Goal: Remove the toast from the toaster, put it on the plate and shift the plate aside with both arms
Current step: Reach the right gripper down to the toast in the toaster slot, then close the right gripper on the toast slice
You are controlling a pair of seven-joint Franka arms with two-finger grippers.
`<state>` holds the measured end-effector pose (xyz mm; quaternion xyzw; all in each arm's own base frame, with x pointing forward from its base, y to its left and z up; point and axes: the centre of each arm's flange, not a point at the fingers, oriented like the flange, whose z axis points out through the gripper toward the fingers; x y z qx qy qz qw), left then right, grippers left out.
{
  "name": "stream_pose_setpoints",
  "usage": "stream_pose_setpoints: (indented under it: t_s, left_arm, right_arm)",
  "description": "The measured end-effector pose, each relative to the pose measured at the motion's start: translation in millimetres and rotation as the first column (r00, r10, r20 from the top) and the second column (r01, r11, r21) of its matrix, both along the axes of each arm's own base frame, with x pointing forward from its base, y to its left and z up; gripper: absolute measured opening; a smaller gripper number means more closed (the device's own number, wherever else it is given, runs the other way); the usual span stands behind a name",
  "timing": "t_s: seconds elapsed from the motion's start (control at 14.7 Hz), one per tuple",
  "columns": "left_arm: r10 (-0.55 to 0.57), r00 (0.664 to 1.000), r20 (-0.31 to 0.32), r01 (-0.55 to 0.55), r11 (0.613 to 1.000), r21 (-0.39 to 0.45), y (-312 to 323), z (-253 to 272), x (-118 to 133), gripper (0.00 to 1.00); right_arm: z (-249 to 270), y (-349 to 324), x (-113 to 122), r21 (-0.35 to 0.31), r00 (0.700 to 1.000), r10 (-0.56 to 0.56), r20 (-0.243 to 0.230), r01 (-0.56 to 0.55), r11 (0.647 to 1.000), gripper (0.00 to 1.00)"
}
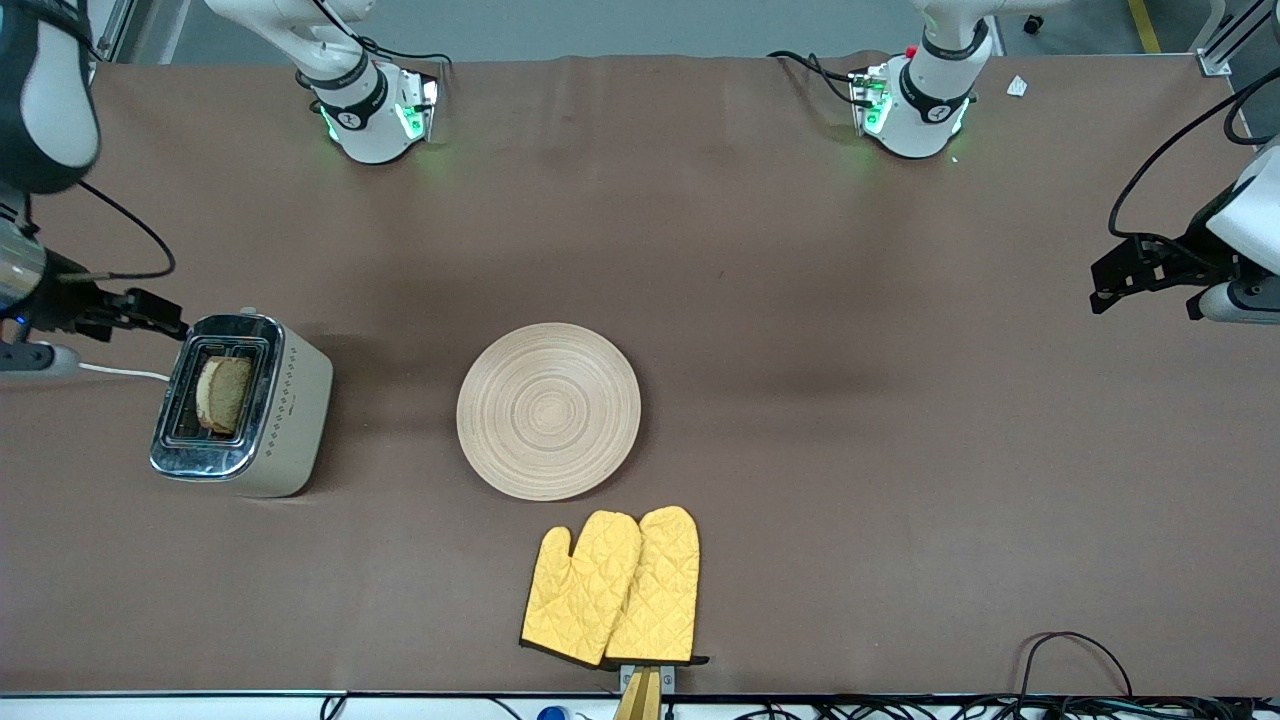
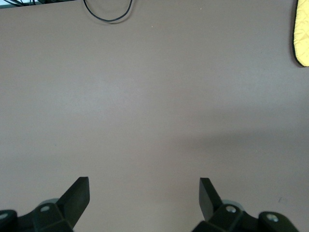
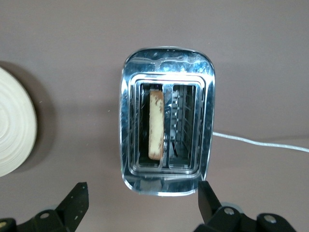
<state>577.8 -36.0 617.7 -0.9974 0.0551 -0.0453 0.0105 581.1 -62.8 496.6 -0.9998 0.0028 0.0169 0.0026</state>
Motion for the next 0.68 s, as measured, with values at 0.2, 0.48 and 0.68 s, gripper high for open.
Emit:
stream_pose_setpoints:
  t_s: [0.2,0.48,0.68]
  left_arm:
    - [0.000,1.000,0.000,0.000,1.000,0.000,0,0,0,1.00]
    - [0.000,1.000,-0.001,0.000,1.000,0.000,0,0,0,1.00]
    - [0.000,1.000,-0.001,0.000,1.000,0.000,0,0,0,1.00]
  right_arm:
    - [-32,-4,10,-0.006,1.000,-0.004,0.001,0.004,1.000,1.00]
    - [-65,-9,23,-0.011,1.000,-0.010,-0.002,0.010,1.000,0.97]
    - [-86,-9,28,-0.012,1.000,-0.010,-0.019,0.010,1.000,0.91]
